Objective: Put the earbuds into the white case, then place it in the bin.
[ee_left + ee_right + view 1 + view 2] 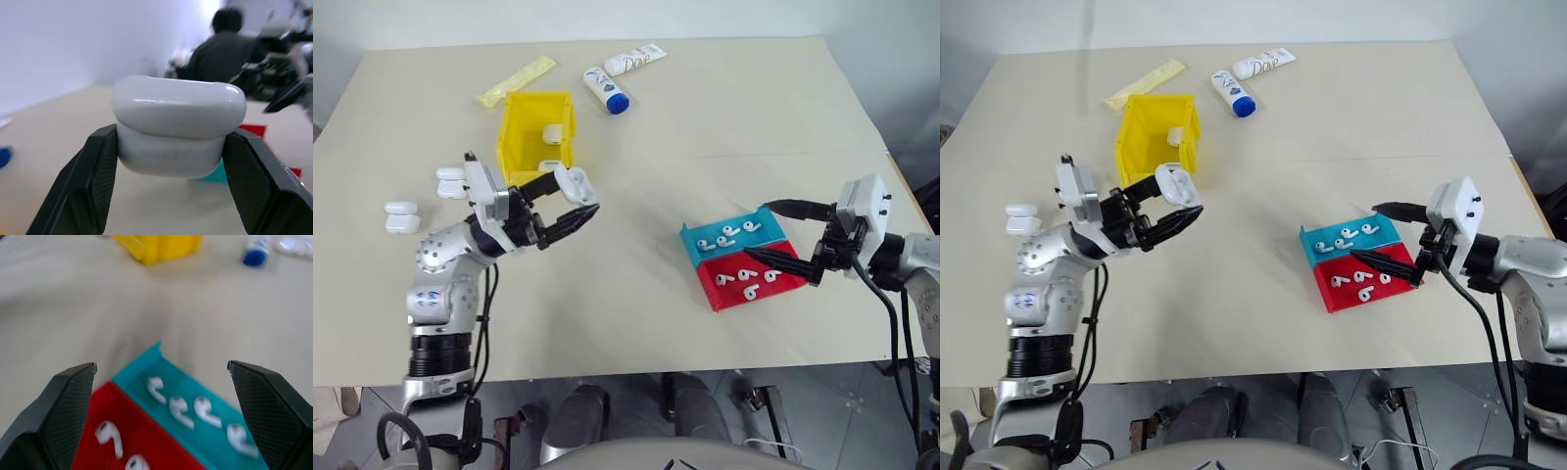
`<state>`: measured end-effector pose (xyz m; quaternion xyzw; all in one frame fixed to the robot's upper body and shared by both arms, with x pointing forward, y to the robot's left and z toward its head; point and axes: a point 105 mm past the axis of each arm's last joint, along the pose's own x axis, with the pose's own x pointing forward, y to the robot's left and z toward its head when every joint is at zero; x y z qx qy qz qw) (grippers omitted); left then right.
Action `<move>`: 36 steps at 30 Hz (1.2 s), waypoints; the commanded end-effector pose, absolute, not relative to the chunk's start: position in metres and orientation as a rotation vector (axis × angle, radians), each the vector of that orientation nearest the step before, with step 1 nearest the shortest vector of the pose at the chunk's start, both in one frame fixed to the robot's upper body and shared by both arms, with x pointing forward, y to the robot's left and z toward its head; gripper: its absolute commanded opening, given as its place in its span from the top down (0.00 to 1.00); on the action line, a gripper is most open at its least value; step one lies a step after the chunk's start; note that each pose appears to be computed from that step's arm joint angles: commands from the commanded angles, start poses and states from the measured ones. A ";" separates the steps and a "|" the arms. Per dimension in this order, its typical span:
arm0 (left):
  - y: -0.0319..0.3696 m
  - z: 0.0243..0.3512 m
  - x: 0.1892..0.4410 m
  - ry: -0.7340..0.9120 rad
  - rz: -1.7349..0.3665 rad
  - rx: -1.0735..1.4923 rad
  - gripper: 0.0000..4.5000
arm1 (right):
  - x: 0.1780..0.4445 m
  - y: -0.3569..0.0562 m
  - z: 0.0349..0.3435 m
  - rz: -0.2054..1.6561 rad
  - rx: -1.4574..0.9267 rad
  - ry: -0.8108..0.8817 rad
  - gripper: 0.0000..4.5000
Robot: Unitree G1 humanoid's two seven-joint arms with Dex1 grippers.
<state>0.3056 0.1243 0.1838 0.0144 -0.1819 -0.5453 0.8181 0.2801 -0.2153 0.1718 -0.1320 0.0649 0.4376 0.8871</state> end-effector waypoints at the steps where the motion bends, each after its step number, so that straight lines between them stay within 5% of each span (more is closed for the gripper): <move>1: 0.110 0.180 0.297 -0.468 -1.227 0.040 0.38 | 0.271 -0.229 0.180 0.809 -0.306 0.134 0.00; 10: 0.091 0.148 0.279 -0.445 -1.361 0.041 0.38 | 0.204 -0.292 0.163 0.560 -0.283 0.255 0.00; 19: 0.082 0.140 0.259 -0.394 -1.429 0.051 0.38 | 0.179 -0.284 0.164 0.531 -0.300 0.331 0.00; 32: 0.049 0.133 0.230 -0.414 -1.379 -0.016 0.38 | 0.221 -0.201 0.174 0.876 -0.540 0.497 0.00; 36: 0.041 0.135 0.224 -0.418 -1.372 -0.035 0.38 | 0.239 -0.207 0.169 0.859 -0.647 0.550 0.20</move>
